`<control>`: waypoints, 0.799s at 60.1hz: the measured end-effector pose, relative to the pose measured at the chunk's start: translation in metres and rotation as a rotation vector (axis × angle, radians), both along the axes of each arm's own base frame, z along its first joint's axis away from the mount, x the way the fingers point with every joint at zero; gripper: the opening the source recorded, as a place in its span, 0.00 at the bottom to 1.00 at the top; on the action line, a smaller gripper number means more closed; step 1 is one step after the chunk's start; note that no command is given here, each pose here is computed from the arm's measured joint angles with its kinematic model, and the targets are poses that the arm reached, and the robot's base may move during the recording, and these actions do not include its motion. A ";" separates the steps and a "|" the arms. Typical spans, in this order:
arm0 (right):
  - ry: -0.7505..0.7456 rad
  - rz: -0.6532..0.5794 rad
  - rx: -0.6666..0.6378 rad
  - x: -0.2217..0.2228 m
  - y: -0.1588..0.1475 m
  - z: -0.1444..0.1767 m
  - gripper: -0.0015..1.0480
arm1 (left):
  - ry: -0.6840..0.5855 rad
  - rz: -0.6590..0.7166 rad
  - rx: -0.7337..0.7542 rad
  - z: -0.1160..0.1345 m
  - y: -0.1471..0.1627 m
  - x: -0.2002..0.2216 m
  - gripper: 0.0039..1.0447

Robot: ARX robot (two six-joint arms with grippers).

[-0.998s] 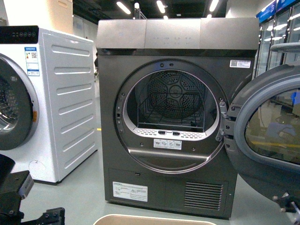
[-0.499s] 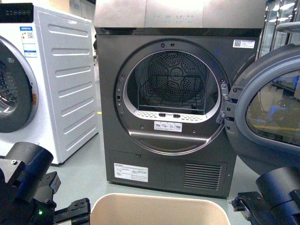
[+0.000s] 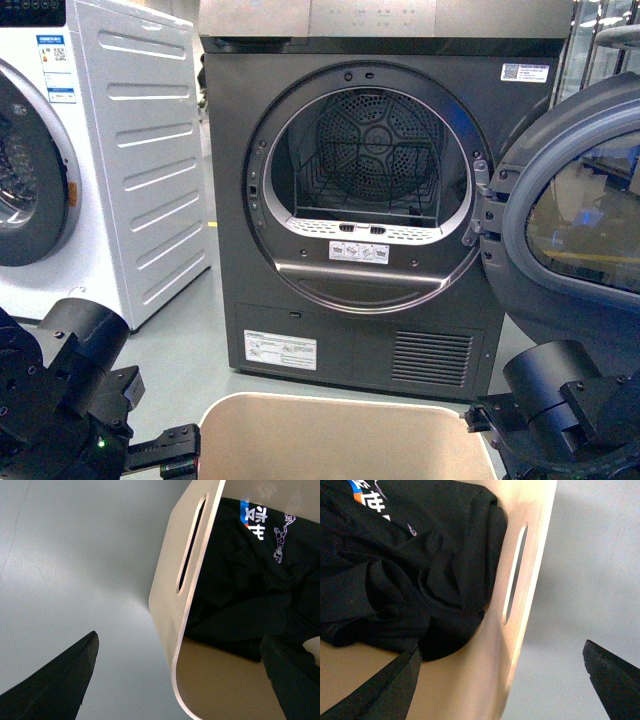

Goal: Move hamper under clothes hanger

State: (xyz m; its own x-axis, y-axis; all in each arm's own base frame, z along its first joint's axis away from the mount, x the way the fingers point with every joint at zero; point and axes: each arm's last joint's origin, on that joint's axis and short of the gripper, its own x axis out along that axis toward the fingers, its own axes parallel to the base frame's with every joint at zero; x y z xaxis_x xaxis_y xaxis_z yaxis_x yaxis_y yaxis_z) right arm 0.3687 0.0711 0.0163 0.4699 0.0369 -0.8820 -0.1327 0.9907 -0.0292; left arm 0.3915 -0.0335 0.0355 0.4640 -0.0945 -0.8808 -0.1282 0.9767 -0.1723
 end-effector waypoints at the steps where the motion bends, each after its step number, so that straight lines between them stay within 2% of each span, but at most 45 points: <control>1: 0.002 -0.001 -0.001 0.001 0.000 -0.001 0.92 | 0.000 -0.010 0.006 -0.001 0.001 0.000 0.94; 19: 0.009 -0.013 -0.026 0.008 0.001 -0.005 0.92 | 0.004 -0.123 0.046 -0.012 0.009 0.002 0.94; 34: 0.010 -0.024 -0.049 0.018 0.004 -0.006 0.92 | -0.002 -0.129 0.078 -0.011 0.021 0.014 0.94; 48: 0.032 -0.046 -0.083 0.024 0.003 -0.015 0.92 | 0.010 -0.146 0.080 -0.029 0.024 0.020 0.94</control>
